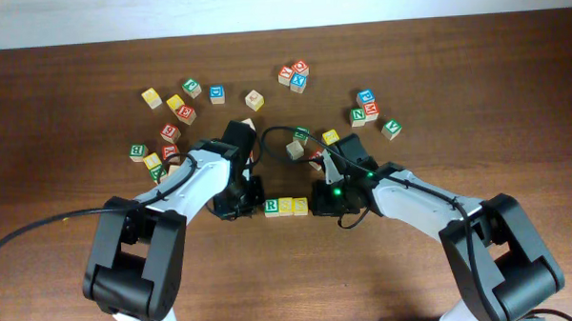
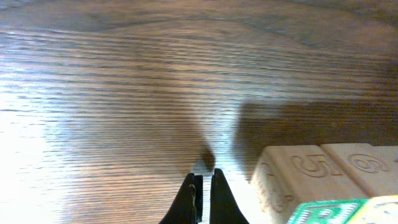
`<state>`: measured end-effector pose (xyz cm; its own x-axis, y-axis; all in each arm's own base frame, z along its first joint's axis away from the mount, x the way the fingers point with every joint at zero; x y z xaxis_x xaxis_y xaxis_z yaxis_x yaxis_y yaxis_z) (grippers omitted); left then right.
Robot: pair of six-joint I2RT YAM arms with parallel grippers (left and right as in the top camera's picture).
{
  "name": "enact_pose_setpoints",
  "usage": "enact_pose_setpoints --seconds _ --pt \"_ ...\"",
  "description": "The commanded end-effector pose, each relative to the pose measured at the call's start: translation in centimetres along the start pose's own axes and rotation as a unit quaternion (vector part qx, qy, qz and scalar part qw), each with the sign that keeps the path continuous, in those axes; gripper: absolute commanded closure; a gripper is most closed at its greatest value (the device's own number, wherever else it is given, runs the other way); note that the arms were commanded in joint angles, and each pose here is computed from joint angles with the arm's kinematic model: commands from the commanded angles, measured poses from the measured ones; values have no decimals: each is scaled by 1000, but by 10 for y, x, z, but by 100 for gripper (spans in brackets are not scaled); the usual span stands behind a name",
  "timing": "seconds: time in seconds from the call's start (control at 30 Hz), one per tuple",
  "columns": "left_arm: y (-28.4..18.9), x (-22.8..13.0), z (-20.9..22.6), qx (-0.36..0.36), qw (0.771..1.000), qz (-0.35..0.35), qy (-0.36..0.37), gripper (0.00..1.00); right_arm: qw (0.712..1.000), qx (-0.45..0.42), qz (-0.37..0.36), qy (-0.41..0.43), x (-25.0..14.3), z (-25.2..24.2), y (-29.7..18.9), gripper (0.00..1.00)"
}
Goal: Spell out RSS
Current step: 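Push the row inward from both ends to close the gaps, then open and withdraw both grippers from the block row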
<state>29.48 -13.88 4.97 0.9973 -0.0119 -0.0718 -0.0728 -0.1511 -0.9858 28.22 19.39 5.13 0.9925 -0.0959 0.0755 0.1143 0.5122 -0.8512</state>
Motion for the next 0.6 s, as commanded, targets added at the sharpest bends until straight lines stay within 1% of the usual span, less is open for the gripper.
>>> enact_pose_setpoints --seconds 0.0,0.17,0.4,0.57 --pt "0 0 12 25 1000 -1 -11 100 1000 -13 5 1 1 1 -2 96" --pt "-23 5 27 27 999 -28 -35 100 997 -63 9 34 7 -13 -20 96" --pt "-81 2 44 13 993 -101 -59 100 997 -73 19 31 4 -4 -48 96" --pt "-118 -11 42 -1 988 -146 -54 100 996 -85 -14 22 2 12 -95 96"
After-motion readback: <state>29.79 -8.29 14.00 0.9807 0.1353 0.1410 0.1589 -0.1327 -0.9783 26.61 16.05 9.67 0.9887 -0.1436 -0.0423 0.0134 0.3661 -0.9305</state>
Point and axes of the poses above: each gripper's point midway between its finger pads, its own y axis out along the fingers, its own z axis along the line the jaws close on, x = y × z, the point moved 5 cm from there along -y, back along the fingers, and after that the axes turned 6 degrees about y, right-handed, at the moved point
